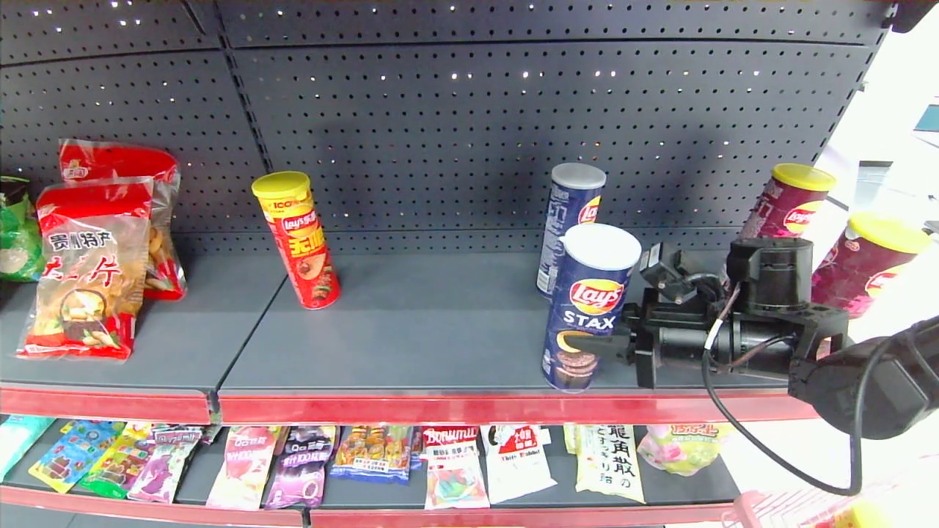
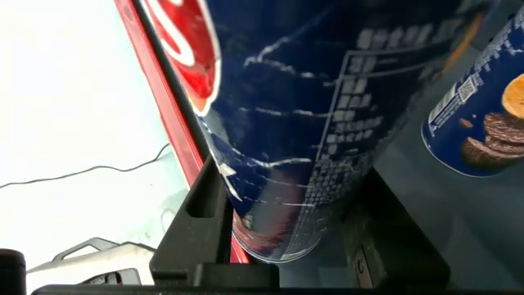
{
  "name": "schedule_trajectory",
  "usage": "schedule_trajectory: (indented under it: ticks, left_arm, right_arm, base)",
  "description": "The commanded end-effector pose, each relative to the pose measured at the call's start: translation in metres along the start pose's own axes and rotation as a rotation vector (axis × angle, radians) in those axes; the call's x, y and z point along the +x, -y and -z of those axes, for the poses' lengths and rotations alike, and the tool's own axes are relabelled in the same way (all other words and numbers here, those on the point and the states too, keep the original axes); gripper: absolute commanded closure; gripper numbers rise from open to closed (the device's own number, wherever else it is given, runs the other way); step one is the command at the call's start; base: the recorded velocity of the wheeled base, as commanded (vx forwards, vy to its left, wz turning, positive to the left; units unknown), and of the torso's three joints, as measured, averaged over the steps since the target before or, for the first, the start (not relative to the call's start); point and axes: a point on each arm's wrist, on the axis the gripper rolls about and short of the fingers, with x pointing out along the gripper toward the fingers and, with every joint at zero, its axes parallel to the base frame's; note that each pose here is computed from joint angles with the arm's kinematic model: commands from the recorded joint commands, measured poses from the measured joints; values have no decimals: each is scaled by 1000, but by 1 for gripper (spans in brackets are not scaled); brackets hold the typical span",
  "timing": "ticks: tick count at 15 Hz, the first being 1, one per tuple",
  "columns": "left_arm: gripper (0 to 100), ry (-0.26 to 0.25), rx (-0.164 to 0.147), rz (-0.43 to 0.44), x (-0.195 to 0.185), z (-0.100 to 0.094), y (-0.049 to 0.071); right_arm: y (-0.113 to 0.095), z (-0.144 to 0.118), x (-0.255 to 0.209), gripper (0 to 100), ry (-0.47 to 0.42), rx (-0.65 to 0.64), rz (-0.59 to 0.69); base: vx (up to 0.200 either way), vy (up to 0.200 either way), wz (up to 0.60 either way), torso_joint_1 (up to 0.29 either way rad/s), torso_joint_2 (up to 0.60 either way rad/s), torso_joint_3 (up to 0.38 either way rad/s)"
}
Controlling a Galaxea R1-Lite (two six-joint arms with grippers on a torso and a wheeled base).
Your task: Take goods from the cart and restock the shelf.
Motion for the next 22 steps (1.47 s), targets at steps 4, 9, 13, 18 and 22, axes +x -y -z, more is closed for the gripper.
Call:
schedule_trajectory:
  ticks: [4, 9, 13, 18, 22]
  left_arm:
    - [0, -3, 0, 0, 0, 0, 0]
    - [0, -1, 0, 0, 0, 0, 0]
    - [0, -3, 0, 0, 0, 0, 0]
    - [0, -1, 0, 0, 0, 0, 0]
    - [0, -3, 0, 0, 0, 0, 0]
  right_arm:
    - [0, 2, 1, 0, -6, 3, 0]
    - [-3, -2, -7, 0, -1, 12, 18]
    - [-9, 13, -29, 0, -58, 67, 89]
    - [-11, 17, -64, 0, -58, 102, 180]
    - [-35, 24, -80, 0, -74, 140, 166]
  base:
    - [0, 0, 0, 0, 0, 0]
    - [0, 0, 0, 0, 0, 0]
    - [0, 0, 0, 0, 0, 0]
    - [0, 0, 0, 0, 0, 0]
    - [0, 0, 0, 0, 0, 0]
